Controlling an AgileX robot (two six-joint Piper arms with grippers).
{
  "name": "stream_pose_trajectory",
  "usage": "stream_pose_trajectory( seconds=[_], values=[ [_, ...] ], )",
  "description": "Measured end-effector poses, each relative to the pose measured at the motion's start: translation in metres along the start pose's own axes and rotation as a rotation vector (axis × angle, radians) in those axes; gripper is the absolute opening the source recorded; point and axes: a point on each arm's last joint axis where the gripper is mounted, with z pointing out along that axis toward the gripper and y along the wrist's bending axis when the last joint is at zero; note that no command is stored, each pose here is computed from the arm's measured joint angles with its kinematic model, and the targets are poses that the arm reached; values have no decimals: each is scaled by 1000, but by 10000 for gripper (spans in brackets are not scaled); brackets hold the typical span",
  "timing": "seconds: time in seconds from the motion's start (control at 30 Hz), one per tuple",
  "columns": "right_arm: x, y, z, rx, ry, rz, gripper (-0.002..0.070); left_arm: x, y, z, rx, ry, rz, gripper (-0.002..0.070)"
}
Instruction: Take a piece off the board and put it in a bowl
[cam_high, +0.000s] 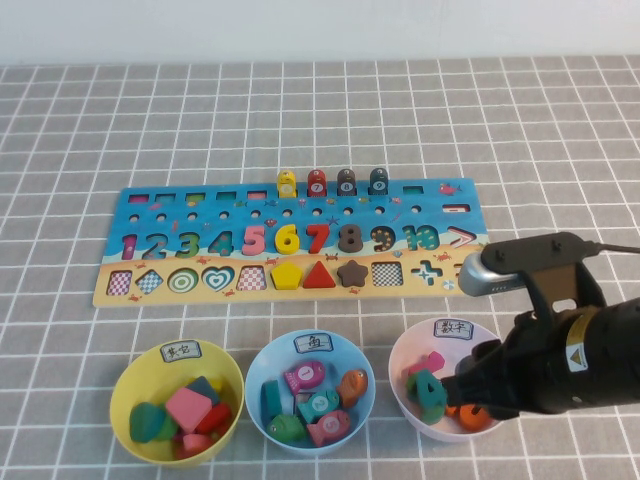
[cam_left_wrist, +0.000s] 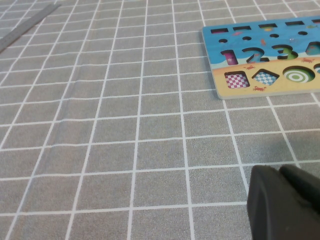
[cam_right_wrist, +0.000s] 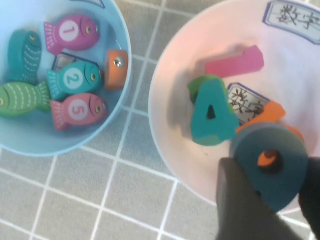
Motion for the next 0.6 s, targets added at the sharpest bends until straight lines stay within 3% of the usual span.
stream_pose_trajectory(
  seconds=[0.6],
  values=[
    [-4, 2, 17, -4, -16, -1, 226, 0, 0, 0, 0, 0, 0, -3]
  ],
)
